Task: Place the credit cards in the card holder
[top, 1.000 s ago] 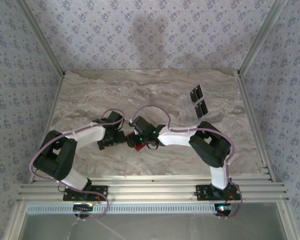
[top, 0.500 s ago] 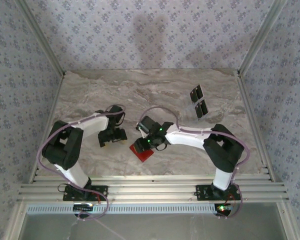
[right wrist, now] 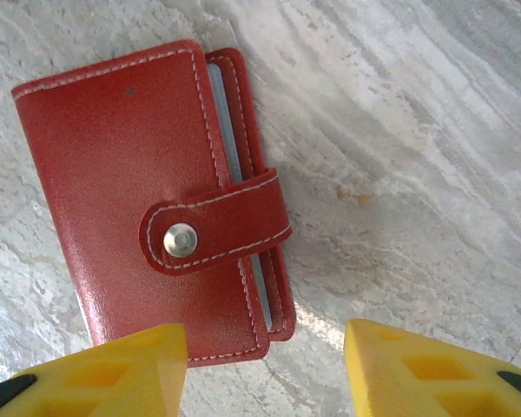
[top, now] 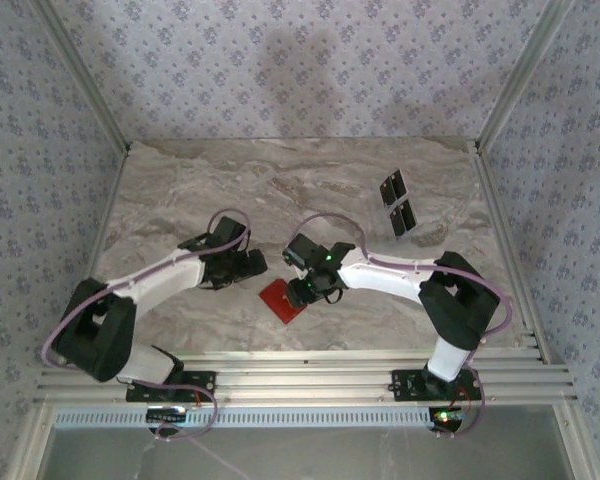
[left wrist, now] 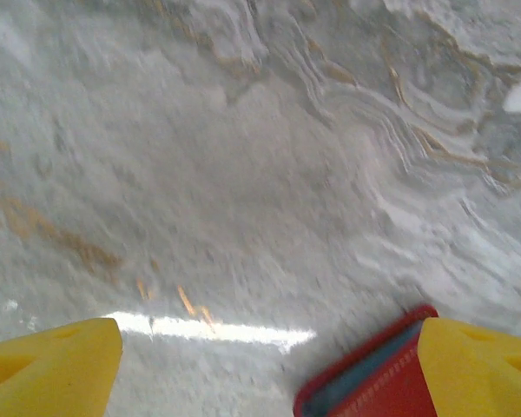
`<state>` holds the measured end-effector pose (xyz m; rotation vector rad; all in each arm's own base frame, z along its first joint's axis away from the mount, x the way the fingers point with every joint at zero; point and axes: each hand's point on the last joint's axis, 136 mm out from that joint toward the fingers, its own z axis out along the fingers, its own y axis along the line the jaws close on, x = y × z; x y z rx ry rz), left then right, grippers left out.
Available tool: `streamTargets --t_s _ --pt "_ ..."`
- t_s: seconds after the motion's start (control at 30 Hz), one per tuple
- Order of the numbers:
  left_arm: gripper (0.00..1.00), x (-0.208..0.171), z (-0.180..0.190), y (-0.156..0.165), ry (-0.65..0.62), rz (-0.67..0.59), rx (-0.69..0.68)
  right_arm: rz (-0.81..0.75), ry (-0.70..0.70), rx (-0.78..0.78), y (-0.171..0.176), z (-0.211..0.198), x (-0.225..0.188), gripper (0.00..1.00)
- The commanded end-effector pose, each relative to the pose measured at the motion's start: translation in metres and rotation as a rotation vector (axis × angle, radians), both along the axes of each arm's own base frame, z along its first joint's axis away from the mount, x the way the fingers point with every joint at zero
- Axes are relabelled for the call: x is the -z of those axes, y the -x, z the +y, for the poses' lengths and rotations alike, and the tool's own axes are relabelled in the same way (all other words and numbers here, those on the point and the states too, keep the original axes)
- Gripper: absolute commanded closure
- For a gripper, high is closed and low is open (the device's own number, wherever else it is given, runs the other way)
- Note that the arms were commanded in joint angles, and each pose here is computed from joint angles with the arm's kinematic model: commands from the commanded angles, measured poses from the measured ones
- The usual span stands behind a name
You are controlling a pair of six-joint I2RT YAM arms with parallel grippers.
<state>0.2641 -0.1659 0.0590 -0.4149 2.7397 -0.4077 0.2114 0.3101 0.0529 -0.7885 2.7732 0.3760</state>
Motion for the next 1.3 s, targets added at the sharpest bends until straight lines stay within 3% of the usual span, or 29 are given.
streamTargets --t_s 0.0,0.17,0.4,0.7,0.87,1.27 --pt "0.11 0.001 0.003 0.012 0.033 -0.02 -0.108 -0.05 0.056 -0.034 -0.004 0.001 -0.007 0.48" --pt "0.11 0.006 -0.01 0.022 0.078 -0.03 -0.146 -0.085 0.051 -0.071 -0.01 0.019 -0.014 0.48" --pt "0.11 0.014 -0.034 0.009 0.124 -0.026 -0.142 -0.084 0.061 -0.09 -0.013 0.032 -0.008 0.54" --pt "0.11 0.017 -0.051 -0.02 0.111 -0.04 -0.118 -0.073 0.107 -0.077 -0.016 0.023 0.001 0.89" --pt "0.11 0.02 -0.061 -0.037 0.112 -0.047 -0.095 -0.087 0.108 -0.05 -0.023 0.015 -0.004 1.0" --pt "0.11 0.014 -0.097 -0.109 0.131 -0.087 0.002 -0.123 0.057 0.046 -0.039 -0.008 -0.034 1.0"
